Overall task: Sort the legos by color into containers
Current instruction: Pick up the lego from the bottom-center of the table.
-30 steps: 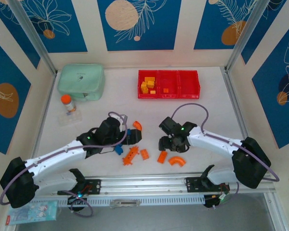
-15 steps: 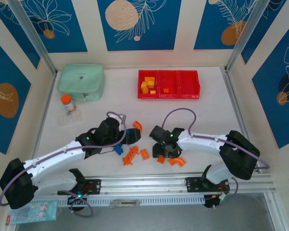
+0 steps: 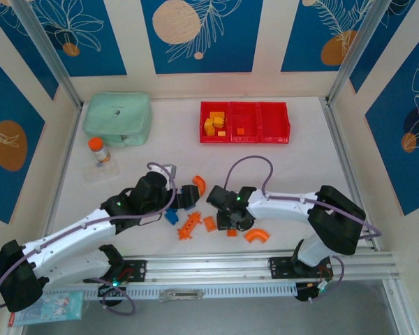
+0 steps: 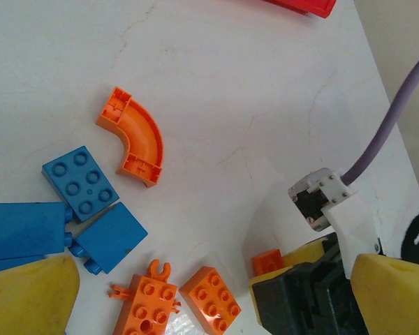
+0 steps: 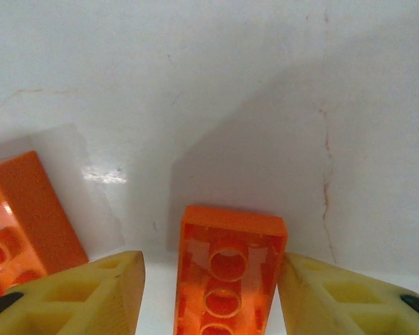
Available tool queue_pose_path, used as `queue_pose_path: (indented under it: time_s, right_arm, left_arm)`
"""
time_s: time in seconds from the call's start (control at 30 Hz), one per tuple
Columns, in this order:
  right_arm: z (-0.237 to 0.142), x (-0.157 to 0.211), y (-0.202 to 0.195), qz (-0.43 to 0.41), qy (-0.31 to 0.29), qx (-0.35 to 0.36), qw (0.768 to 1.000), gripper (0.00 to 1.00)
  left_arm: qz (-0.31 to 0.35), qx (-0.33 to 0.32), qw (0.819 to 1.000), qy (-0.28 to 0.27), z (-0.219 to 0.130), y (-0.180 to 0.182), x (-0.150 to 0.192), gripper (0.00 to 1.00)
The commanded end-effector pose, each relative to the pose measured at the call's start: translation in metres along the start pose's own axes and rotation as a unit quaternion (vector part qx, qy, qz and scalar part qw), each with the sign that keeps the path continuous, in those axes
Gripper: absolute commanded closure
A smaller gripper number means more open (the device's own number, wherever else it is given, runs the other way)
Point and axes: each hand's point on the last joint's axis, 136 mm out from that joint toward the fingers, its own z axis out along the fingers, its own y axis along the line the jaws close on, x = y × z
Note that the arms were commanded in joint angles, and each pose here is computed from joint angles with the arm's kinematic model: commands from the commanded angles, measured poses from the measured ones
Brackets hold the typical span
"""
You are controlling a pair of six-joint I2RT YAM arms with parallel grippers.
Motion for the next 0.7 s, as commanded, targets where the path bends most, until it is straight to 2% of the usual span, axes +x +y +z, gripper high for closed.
queue_pose_path:
  time_s: [0.0,0.37,0.5,0.67]
  right_arm:
    - [0.001,0.002,-0.005,-0.006,0.007,0.026,1.000,0.48]
    - [-0.008,-0.009,0.003,-0.017,-0.020,0.019,0.999,0.66]
    - [-0.026,-0.030,0.006,-0.022,-0.048,-0.002,0.999,0.67]
    - [-0.060,-0.075,0.000,-0.016,-0.102,-0.027,0.994,0.67]
  left_arm:
    - [0.014,-0.014,1.000,0.001,-0.002,0.007,0.005,0.01]
    - [0.020,-0.007,1.000,-0.002,-0.002,0.004,0.002,0.01]
    - [0.030,-0.006,1.000,-0.006,-0.005,0.002,-0.002,0.01]
    - [0.055,-0.024,0.998,-0.019,-0.010,0.001,-0.016,0.01]
